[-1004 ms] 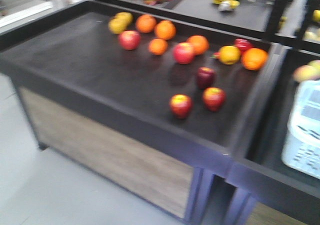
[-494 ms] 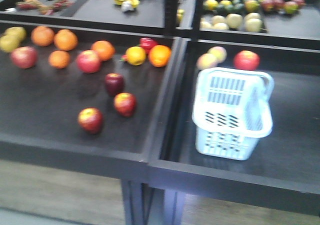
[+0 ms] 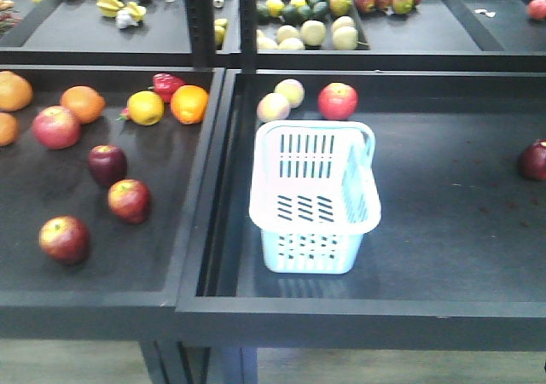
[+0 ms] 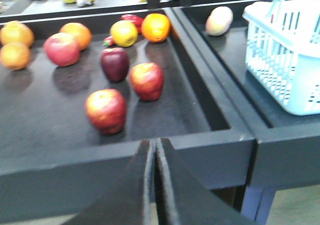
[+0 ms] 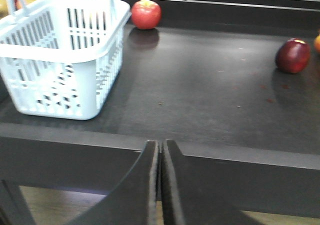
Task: Pick three apples into basket with both arms
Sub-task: 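Turn the base and approach the table holding the light-blue basket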
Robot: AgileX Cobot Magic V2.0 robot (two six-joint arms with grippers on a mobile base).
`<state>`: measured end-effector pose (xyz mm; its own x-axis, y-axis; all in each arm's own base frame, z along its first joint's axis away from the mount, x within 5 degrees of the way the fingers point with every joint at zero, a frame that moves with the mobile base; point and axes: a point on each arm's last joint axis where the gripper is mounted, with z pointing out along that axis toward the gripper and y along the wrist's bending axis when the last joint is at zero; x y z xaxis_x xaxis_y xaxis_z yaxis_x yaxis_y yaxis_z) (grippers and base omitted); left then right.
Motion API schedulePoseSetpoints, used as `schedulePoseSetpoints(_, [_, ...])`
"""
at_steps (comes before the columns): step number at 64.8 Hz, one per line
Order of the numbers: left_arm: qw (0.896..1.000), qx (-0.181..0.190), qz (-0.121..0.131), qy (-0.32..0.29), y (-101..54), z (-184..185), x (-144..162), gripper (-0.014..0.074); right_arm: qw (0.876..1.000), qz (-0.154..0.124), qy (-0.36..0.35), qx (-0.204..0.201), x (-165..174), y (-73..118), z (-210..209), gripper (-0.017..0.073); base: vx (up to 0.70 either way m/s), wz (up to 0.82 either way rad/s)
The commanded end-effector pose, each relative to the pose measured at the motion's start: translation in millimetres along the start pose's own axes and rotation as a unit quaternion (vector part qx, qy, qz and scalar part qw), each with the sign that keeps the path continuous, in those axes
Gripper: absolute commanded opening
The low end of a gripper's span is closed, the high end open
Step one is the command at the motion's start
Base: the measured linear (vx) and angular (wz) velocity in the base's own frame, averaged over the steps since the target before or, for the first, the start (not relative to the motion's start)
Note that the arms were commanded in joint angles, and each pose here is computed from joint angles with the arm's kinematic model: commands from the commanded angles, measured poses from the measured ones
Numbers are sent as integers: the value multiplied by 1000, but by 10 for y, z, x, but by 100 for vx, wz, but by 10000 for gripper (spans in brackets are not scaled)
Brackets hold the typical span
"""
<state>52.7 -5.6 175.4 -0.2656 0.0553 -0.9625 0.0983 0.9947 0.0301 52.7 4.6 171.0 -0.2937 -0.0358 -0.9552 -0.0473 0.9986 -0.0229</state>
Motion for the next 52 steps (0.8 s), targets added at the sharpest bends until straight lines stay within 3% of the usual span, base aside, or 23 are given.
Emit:
schedulePoseSetpoints(1, [998, -2, -3, -55, 6, -43, -151, -6, 999, 1, -37, 7, -52, -12, -5, -4, 8, -22])
schedulePoseSetpoints(29, [998, -2, -3, -55, 6, -43, -151, -6, 999, 1, -37, 7, -52, -12, -5, -4, 10, -17])
schedulePoseSetpoints(52, [998, -2, -3, -55, 6, -43, -151, -6, 999, 1, -37, 7, -52, -12, -5, -4, 13, 4])
